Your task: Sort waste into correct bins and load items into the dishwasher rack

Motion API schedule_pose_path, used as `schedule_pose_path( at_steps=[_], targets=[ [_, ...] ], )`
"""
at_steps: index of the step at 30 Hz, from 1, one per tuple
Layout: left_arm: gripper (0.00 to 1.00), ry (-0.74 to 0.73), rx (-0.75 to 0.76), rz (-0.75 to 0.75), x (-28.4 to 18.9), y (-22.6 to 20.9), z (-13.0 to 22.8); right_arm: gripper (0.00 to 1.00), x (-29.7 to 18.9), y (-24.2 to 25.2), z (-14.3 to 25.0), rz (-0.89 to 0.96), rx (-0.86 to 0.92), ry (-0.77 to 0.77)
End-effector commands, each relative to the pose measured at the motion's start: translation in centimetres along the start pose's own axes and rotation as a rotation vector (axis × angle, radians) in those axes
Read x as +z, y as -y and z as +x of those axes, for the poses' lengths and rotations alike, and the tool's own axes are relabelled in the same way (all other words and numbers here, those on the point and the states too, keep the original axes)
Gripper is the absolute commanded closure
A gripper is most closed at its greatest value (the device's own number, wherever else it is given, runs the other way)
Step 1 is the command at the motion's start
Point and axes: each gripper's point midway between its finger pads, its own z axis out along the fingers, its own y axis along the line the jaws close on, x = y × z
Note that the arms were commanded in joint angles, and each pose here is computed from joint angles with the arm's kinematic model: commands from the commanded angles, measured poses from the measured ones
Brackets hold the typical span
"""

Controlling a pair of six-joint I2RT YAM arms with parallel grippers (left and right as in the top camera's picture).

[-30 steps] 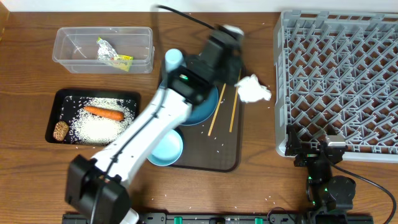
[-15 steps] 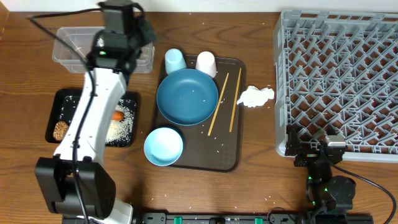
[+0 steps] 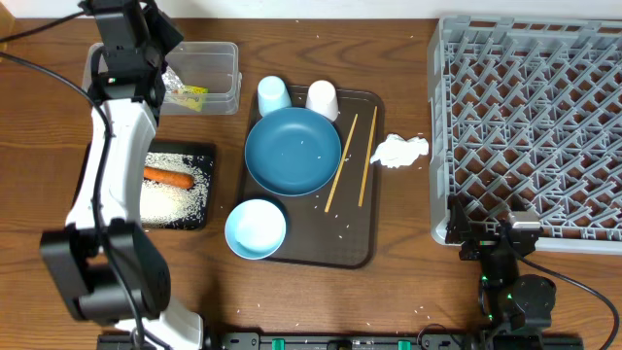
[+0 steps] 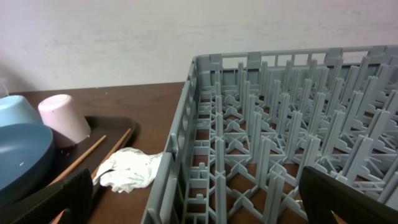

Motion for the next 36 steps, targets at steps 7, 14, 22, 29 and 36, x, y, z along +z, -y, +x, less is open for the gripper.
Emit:
schedule_pose_path(
  at_steps=[7, 14, 22, 29, 36],
  targets=[
    [0.02, -0.185, 0.017, 0.281, -1.9, 5.3, 2.8, 0.01, 0.0, 0.4, 0.1, 0.017, -0.008, -0.003],
    [0.02, -0.399, 0.221, 0.478, -8.8, 12.7, 10.1, 0.01, 0.0, 0.4, 0.1, 0.017, -0.008, -0.003],
    [0.02, -0.456, 0.514, 0.443, -11.8, 18.8, 21.7, 0.01, 0.0, 0.4, 0.1, 0.017, -0.008, -0.003],
    [0.02, -0.593, 0.809, 0.551, -14.2, 20.8, 32.5, 0.01, 0.0, 0.4, 0.1, 0.017, -0.008, -0.003],
    [0.02, -0.672, 0.988, 0.592, -14.2, 20.1, 38.9, 0.01, 0.0, 0.4, 0.1, 0.017, -0.008, -0.003]
  ],
)
